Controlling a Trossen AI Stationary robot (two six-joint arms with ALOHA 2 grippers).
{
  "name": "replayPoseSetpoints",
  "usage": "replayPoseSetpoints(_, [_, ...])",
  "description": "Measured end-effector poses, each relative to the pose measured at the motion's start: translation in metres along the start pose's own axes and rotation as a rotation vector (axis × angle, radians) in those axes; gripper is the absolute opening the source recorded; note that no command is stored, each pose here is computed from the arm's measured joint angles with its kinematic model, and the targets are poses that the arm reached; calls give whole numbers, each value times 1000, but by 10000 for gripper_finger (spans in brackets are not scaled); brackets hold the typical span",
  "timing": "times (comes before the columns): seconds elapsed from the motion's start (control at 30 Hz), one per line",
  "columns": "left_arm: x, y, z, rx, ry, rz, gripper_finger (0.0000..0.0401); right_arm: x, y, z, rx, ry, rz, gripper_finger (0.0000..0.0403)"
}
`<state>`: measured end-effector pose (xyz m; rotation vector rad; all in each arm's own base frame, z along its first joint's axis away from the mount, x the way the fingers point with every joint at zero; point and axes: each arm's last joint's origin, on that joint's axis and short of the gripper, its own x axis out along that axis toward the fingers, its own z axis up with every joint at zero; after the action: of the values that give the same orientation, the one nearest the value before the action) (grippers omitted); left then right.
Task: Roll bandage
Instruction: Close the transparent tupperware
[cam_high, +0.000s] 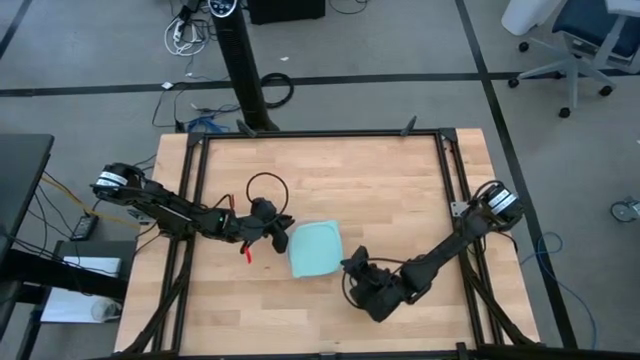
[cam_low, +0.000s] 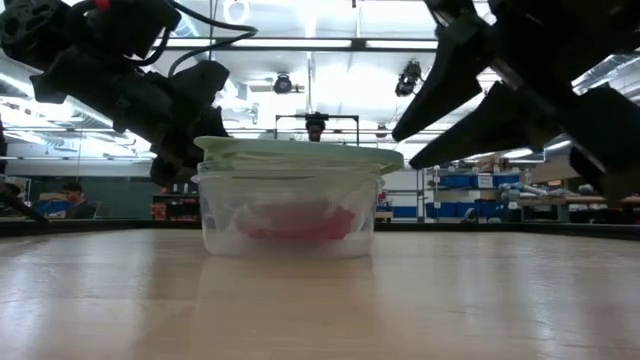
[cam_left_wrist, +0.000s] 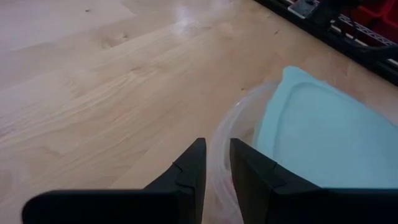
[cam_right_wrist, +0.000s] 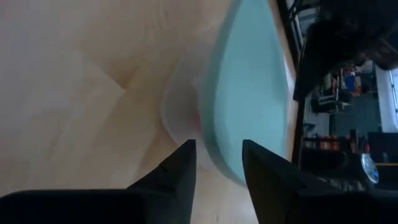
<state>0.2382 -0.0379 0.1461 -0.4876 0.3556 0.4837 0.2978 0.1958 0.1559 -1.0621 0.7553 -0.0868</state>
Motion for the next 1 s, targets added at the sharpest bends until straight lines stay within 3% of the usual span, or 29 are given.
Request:
replayPoseSetpoints(0.23, [0, -1, 0, 1, 2, -9, 76, -12, -6, 7, 26, -4, -39, 166])
replayPoseSetpoints(0.53, [0, -1, 0, -1, 4, -14, 76, 8, -2, -1, -57, 47, 13, 178])
replayPoseSetpoints(0.77, [0, -1, -1, 2, 7, -12, 76, 23, -1, -3, -87, 63, 17, 162])
replayPoseSetpoints(1.0, [0, 0, -1, 7, 12, -8, 76, 19, -2, 0, -82, 62, -43, 103])
